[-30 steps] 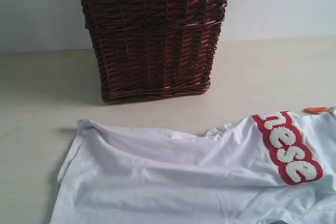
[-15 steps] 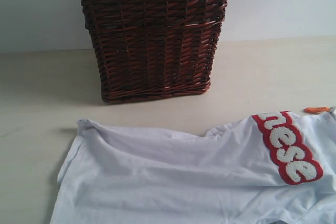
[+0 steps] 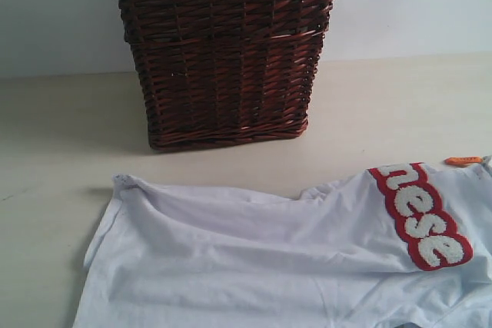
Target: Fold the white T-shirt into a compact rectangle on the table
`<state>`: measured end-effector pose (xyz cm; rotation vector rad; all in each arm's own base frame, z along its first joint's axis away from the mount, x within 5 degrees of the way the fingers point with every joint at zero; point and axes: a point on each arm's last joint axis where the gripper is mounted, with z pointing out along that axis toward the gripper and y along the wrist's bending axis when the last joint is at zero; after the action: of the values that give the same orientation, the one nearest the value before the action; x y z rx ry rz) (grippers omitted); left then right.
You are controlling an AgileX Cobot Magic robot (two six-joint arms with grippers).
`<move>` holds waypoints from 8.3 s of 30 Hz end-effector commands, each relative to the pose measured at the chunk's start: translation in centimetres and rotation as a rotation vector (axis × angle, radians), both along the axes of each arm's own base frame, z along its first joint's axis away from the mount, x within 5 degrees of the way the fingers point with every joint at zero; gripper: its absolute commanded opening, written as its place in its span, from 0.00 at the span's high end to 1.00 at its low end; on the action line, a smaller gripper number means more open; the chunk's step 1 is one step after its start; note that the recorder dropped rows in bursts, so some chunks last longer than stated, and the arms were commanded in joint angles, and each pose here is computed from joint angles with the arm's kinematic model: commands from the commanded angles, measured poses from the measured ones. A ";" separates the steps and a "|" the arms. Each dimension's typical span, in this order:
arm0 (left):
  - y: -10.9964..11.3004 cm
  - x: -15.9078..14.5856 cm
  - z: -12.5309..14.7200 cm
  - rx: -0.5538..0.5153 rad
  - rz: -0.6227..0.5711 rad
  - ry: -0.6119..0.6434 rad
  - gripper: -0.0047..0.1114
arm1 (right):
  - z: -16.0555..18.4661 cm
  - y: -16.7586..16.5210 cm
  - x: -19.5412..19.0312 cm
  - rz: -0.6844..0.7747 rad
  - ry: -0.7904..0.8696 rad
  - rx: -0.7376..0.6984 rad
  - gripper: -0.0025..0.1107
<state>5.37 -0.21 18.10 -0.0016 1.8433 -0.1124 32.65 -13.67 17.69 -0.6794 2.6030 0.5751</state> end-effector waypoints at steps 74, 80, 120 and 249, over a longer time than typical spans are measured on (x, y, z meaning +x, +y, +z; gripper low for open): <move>0.0 0.0 0.1 -0.009 -0.006 -0.008 0.95 | -7.2 34.9 -1.1 0.644 0.071 0.030 0.98; 0.0 0.0 0.1 -0.009 -0.006 -0.008 0.95 | -9.5 36.3 0.9 0.412 0.067 -0.008 0.98; 0.0 0.0 0.1 -0.009 -0.006 -0.006 0.95 | -2.4 45.5 -7.0 0.843 0.101 0.302 0.50; 0.0 0.0 0.1 -0.009 -0.006 -0.006 0.95 | -9.0 19.8 -12.4 0.371 0.725 -0.268 0.98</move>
<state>5.35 -0.20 18.03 -0.0026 1.8509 -0.1107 19.96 6.22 9.30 -1.2411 3.3189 0.7560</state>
